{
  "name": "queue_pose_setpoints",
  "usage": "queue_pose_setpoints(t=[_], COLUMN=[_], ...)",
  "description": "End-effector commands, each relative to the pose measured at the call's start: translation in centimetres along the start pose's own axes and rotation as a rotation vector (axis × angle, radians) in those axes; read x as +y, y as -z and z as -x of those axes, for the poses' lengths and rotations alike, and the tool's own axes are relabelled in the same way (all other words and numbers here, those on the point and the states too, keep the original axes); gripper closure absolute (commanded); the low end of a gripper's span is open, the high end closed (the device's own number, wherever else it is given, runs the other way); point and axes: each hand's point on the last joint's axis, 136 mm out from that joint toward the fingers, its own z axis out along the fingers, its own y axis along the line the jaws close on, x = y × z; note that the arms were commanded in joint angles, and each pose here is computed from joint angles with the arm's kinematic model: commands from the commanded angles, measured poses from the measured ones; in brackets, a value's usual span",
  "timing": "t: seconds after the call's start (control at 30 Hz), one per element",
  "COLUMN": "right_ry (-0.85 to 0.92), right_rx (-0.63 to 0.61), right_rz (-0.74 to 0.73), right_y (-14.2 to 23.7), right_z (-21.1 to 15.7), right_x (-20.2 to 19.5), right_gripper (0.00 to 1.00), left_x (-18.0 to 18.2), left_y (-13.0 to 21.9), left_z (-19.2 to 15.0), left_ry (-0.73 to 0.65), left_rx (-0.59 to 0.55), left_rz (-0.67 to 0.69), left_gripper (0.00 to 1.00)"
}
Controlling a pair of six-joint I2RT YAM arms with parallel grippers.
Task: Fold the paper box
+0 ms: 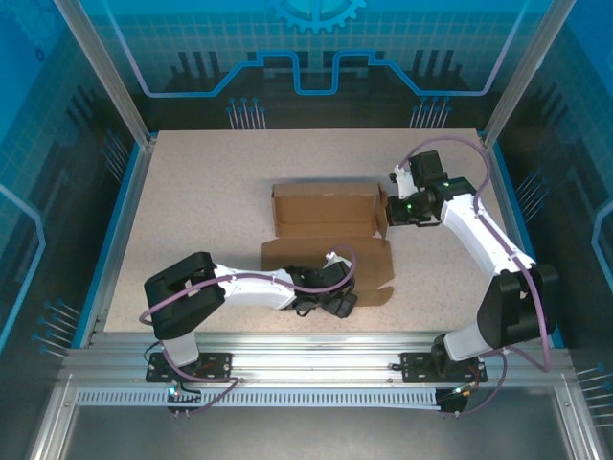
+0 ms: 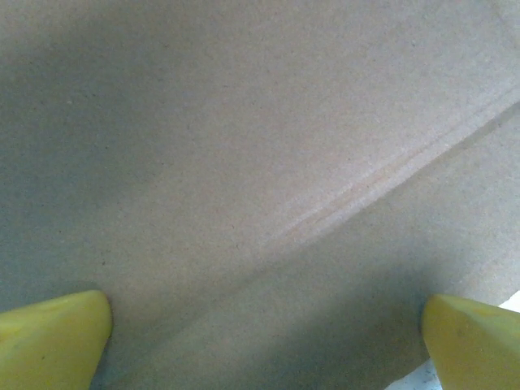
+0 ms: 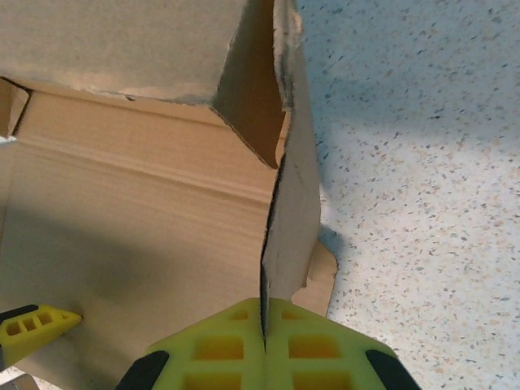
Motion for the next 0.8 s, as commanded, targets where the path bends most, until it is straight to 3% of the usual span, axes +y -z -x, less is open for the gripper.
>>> queue_pose_setpoints(t=[0.0, 0.5, 0.77], right_ry=[-0.016, -0.069, -0.040], right_rx=[0.011, -0.044, -0.008], right_rz=[0.048, 0.228, 0.268], right_y=[-0.7, -1.1, -1.2], right_z=[-1.2, -1.2, -1.7], right_x=[1.3, 4.4, 5.1], right_gripper=[0.98, 0.98, 0.98], left_x=[-0.7, -1.7, -1.9], left_y=[-0.4, 0.0, -0.5], left_z=[-1.4, -0.8, -1.3], left_ry=[0.042, 0.106, 0.125], left_rx=[0.067, 0.051, 0.063], left_rz=[-0.032, -0.084, -0.098], left_gripper=[0.01, 0.01, 0.01])
